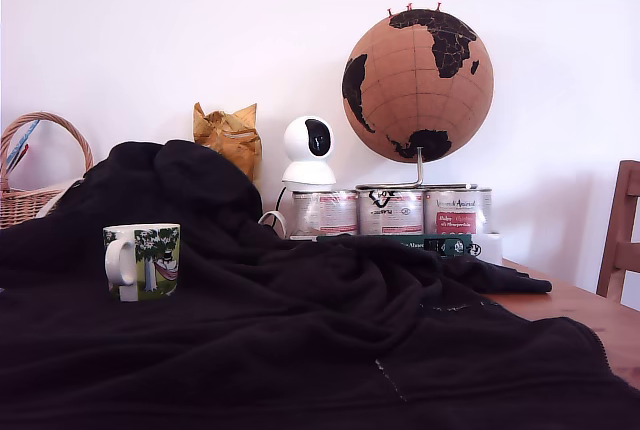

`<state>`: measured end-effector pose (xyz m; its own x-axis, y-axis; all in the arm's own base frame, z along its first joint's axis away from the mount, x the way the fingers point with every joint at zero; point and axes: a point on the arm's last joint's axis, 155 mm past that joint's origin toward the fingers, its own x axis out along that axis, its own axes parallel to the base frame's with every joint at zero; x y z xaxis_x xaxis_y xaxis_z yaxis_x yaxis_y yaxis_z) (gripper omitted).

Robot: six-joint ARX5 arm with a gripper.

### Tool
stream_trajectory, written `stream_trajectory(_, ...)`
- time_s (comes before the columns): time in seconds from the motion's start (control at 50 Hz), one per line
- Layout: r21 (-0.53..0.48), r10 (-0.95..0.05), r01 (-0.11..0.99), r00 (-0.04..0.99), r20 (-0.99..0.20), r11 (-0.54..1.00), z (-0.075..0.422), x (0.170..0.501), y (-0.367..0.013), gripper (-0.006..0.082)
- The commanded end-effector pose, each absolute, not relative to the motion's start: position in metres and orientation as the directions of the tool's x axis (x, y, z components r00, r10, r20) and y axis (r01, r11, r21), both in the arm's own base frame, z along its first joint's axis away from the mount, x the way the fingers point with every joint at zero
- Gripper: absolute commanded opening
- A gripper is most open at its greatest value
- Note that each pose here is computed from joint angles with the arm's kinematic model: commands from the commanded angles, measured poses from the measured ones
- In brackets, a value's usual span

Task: Pick the grey coffee capsule and place it inside the green coffee cup

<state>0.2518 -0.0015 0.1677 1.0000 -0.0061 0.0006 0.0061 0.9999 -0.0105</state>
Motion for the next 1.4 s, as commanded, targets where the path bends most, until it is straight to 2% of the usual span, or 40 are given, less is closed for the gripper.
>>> stream_trajectory(0.0,-0.168,-0.091,0.082,0.995,-0.050,0.982,0.165,0.247,-0.012,-0.0015)
stream_trajectory(0.2,-0.191,-0.096,0.092,0.995,-0.012,0.977,0.174,0.247,-0.013,-0.0019)
stream_trajectory(0.4,-0.277,-0.145,0.133,0.989,-0.024,0.952,0.174,0.247,-0.023,-0.0019)
stream_trajectory(0.5,-0.291,-0.151,0.125,0.986,-0.068,0.948,0.165,0.250,-0.024,-0.0019)
stream_trajectory(0.7,-0.294,-0.166,0.094,0.959,-0.229,0.951,0.126,0.258,-0.028,-0.0017)
stream_trajectory(0.76,-0.291,-0.175,0.099,0.953,-0.247,0.951,0.122,0.261,-0.030,0.0058)
stream_trajectory(0.8,-0.286,-0.181,0.107,0.952,-0.246,0.952,0.122,0.264,-0.031,0.0180)
stream_trajectory(0.88,-0.246,-0.198,0.135,0.948,-0.251,0.960,0.121,0.269,-0.036,0.0493)
stream_trajectory(0.92,-0.246,-0.206,0.140,0.942,-0.266,0.959,0.116,0.272,-0.039,0.0593)
stream_trajectory(0.96,-0.246,-0.210,0.140,0.934,-0.289,0.959,0.110,0.273,-0.040,0.0648)
stream_trajectory(1.12,-0.186,-0.176,0.112,0.911,-0.373,0.976,0.084,0.281,-0.037,0.0667)
stream_trajectory(1.24,-0.144,-0.106,0.056,0.920,-0.376,0.988,0.080,0.291,-0.025,0.0664)
stream_trajectory(1.38,-0.107,-0.080,0.040,0.916,-0.394,0.993,0.069,0.299,-0.020,0.0662)
